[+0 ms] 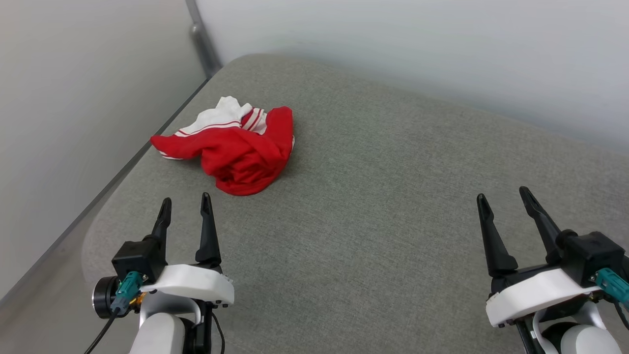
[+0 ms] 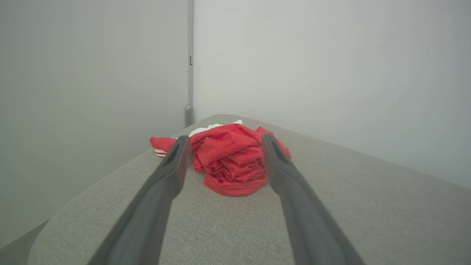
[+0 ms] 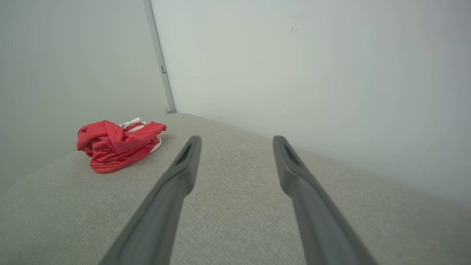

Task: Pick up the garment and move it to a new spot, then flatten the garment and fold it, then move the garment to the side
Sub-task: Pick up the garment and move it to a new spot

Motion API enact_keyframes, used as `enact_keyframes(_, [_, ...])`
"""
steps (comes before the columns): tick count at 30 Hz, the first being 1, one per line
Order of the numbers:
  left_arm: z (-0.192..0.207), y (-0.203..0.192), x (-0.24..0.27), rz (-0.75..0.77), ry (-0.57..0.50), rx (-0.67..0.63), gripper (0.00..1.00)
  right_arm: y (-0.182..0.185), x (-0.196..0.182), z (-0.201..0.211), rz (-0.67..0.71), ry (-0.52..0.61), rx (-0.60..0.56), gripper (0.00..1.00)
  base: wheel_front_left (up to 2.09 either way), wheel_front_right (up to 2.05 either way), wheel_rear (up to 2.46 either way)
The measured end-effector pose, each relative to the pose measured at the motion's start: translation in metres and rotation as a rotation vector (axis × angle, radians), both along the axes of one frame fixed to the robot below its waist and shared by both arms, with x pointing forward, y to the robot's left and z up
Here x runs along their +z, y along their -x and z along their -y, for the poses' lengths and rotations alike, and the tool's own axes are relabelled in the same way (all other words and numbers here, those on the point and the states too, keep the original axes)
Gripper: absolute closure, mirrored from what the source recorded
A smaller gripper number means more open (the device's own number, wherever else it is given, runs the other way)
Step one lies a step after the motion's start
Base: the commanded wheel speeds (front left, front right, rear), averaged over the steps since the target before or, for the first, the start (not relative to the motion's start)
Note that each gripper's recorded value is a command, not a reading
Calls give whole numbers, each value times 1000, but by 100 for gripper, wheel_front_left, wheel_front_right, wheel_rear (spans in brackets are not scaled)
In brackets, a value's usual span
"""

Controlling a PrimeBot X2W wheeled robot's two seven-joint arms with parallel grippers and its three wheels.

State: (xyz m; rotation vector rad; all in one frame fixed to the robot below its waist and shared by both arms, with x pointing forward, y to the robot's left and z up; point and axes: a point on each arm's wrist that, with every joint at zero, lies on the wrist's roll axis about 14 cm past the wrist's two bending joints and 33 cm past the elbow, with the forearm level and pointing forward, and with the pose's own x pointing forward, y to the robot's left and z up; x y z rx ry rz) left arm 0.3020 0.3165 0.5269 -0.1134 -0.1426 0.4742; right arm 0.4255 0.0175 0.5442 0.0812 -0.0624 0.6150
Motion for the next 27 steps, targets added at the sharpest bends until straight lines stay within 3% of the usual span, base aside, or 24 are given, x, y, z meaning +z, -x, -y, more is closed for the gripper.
enact_keyframes(12, [-8,-15,3,11,19,7,0,-5,-2,-1,-8,4,2,0,0,0,0])
enact_keyframes(21, [-23,-105,60,9,-75,-90,0,-23,-6,18,-9,2,-46,0,0,0,0])
enact_keyframes(27, [-41,-167,62,-191,-95,-149,0,-40,-23,46,-32,2,-118,0,0,0,0])
